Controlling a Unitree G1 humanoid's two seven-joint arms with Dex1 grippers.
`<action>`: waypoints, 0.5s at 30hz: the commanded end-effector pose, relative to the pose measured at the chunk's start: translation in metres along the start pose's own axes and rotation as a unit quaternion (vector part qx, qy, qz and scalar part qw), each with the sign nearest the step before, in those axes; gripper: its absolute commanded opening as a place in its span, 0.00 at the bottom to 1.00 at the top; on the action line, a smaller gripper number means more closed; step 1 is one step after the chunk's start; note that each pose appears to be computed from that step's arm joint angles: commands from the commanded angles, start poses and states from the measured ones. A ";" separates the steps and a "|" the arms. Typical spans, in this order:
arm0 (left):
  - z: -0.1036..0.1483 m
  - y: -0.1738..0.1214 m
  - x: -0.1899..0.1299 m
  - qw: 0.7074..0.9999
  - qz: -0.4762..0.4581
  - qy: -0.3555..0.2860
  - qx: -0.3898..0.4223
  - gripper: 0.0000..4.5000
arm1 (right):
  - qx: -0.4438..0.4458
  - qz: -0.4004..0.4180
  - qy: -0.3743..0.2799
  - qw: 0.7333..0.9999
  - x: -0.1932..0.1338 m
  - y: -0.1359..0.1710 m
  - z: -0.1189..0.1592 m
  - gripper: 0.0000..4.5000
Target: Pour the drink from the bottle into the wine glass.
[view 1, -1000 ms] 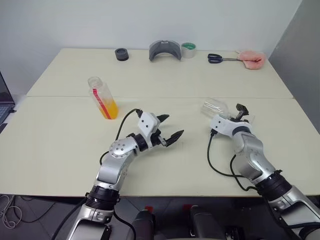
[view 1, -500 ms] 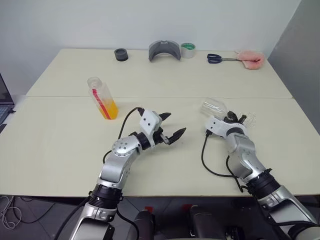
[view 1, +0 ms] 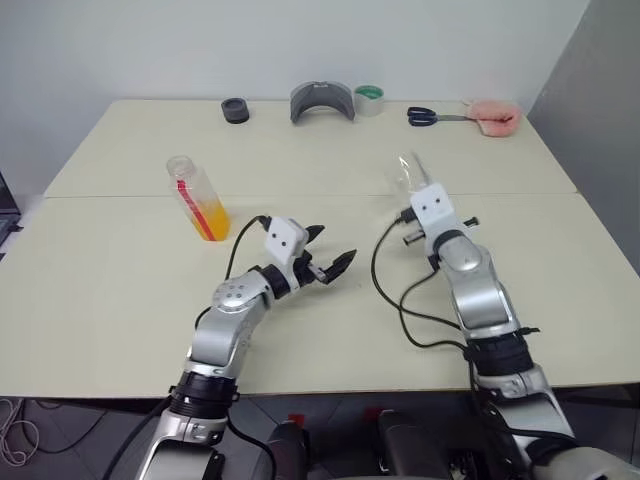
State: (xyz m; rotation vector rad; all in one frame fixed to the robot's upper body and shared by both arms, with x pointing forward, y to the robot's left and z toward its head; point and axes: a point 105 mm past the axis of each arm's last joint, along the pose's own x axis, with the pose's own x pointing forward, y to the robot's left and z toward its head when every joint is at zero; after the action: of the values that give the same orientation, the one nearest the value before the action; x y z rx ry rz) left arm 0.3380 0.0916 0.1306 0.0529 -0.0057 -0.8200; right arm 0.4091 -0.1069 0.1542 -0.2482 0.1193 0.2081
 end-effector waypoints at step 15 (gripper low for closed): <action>-0.008 -0.030 -0.048 0.984 -0.161 0.069 -0.014 1.00 | 0.143 0.111 0.020 0.983 -0.013 0.046 -0.046 0.06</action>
State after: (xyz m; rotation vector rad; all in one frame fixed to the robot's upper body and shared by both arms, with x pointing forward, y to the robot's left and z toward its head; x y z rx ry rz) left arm 0.2851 0.1070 0.1155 0.0624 0.1876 -1.1130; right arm 0.3937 -0.0802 0.1344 0.0415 0.0799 0.3814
